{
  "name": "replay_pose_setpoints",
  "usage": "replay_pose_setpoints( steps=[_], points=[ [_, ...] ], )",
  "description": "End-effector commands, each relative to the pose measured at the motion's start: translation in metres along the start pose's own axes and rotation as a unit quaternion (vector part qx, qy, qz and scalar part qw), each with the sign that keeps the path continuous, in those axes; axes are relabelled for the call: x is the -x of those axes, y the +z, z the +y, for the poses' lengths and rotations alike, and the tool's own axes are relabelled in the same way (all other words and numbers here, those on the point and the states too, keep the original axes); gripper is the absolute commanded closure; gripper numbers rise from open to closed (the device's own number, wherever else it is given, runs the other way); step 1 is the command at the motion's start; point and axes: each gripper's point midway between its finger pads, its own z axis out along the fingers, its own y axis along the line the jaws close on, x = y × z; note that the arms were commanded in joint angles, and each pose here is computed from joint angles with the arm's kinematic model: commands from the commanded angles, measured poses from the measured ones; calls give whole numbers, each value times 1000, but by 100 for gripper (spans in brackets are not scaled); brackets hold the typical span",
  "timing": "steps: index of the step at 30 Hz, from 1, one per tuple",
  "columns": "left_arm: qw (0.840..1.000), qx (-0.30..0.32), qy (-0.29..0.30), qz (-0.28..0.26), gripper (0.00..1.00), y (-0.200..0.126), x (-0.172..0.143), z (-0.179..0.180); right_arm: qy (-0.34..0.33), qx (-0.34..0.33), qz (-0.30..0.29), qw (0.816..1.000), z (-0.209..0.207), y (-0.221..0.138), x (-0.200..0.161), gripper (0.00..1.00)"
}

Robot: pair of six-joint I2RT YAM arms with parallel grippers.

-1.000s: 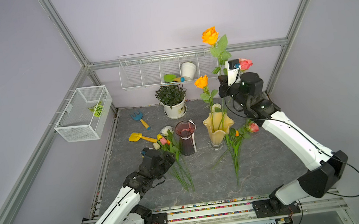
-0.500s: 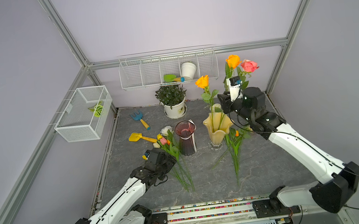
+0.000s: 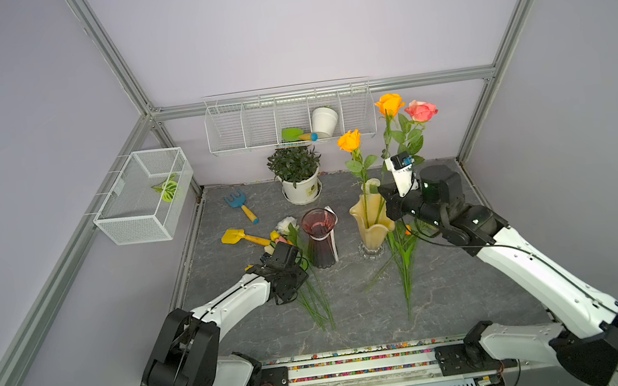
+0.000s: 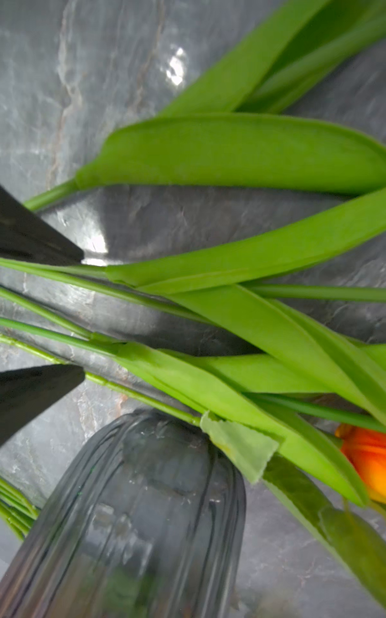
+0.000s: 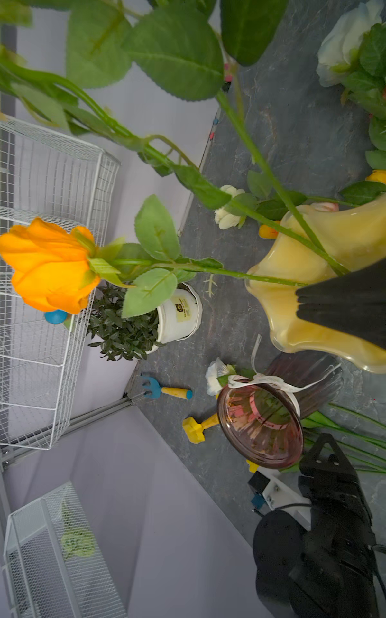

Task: Arrange the flowers in different vases according to their variety
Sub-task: Pick up the flower at the center of the board.

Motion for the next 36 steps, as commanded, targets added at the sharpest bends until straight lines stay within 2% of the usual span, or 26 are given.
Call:
replay_pose_setpoints(
  steps=[1, 12, 16, 17, 22, 26, 31, 34, 36],
  points=[
    [1000, 7, 6, -17, 50, -4, 9, -5, 1, 7, 20, 1000, 3, -3, -17, 100],
    [999, 38, 0, 0, 59, 4, -1, 16, 6, 0, 39, 999, 1, 1, -33, 100],
    [999, 44, -3, 1, 61, 4, -3, 22, 6, -1, 44, 999, 0, 2, -36, 100],
    [999, 42, -4, -1, 65, 3, -2, 22, 6, -1, 45, 999, 0, 3, -36, 100],
    [999, 46, -2, -10, 66, 0, 1, 23, 8, 0, 54, 999, 1, 6, -41, 100],
    [998, 62, 1, -4, 72, 9, -2, 29, 10, -1, 61, 998, 0, 8, -47, 100],
    [997, 72, 4, 2, 75, 18, -4, 33, 8, -6, 68, 998, -2, 8, -51, 100],
    [997, 73, 6, -1, 79, 19, -2, 33, 8, -10, 68, 998, -3, 7, -51, 100],
    [997, 74, 8, -4, 88, 19, -1, 33, 8, -11, 69, 998, -3, 7, -51, 100]
  ],
)
